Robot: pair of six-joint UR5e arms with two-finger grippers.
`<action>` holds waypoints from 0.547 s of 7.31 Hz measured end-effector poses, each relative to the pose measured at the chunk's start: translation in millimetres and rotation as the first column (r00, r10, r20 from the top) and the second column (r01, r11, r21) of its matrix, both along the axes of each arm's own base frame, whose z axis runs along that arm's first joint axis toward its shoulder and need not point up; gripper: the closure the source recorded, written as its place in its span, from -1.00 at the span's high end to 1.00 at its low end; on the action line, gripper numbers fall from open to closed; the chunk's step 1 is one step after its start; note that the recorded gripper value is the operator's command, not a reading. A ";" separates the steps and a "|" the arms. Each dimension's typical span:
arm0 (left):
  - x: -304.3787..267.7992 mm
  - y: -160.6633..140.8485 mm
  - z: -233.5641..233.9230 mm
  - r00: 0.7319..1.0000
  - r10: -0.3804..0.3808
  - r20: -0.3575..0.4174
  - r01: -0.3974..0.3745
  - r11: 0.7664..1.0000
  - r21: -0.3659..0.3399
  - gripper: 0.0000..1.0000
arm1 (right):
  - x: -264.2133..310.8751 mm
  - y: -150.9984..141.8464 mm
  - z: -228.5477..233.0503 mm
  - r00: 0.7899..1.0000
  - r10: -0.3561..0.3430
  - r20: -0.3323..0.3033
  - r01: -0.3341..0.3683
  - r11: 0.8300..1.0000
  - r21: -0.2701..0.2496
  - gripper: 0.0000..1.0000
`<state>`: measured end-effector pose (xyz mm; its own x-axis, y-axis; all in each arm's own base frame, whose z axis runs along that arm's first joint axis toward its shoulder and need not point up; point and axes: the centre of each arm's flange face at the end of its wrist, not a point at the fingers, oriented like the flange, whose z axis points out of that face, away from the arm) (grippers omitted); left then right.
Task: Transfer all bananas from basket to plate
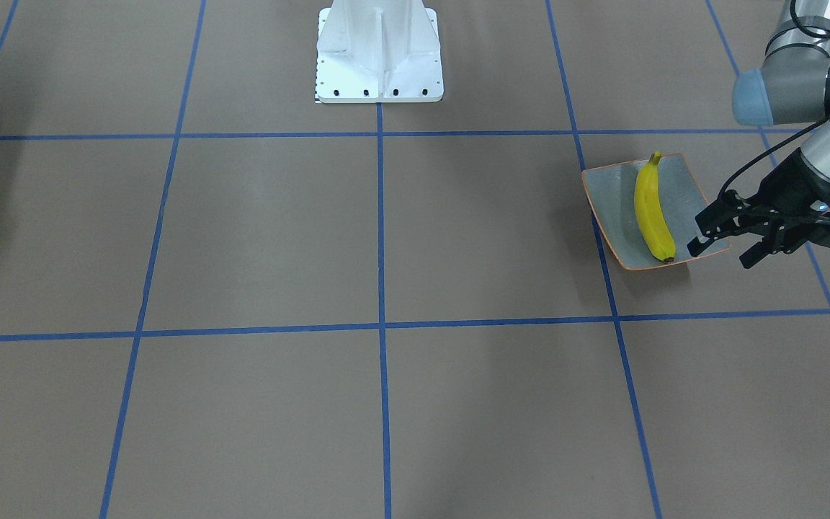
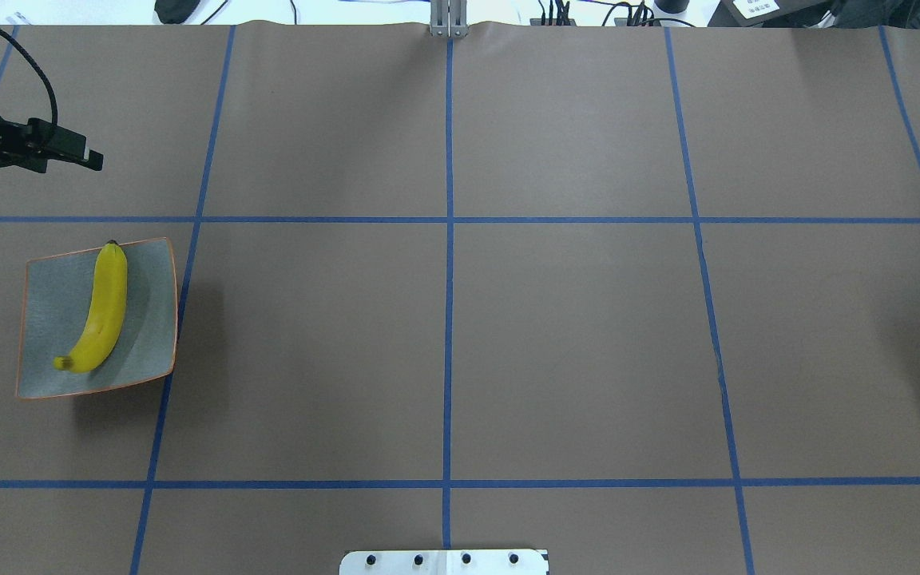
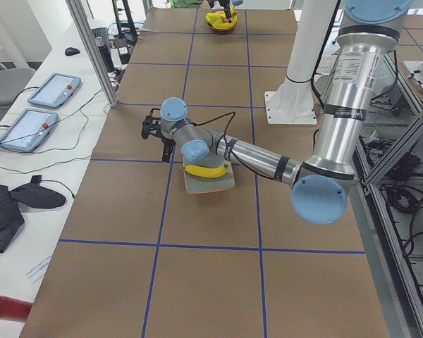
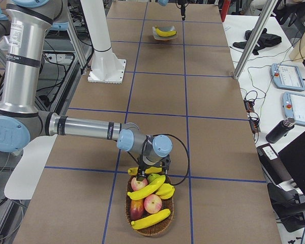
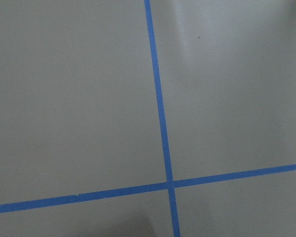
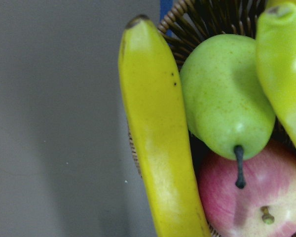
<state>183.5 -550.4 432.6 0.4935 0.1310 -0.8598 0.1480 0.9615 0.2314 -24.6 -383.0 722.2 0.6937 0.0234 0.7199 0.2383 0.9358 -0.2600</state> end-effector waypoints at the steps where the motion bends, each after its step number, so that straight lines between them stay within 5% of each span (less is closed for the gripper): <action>1: 0.6 -1.2 -2.9 1.000 0.000 -0.002 0.000 1.000 0.005 1.00 | 0.1 1.0 3.4 1.000 0.000 -0.002 0.000 1.000 -0.006 0.82; 4: 1.5 -3.3 -8.3 1.000 0.000 -0.006 0.000 1.000 0.013 1.00 | 0.5 3.9 9.5 1.000 0.001 -0.006 -0.001 1.000 -0.022 0.72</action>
<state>185.0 -553.7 424.3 0.4883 0.1423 -0.8610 0.1495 0.9584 0.2431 -24.1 -379.0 731.6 0.6977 0.0395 0.7153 0.2362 0.9300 -0.2818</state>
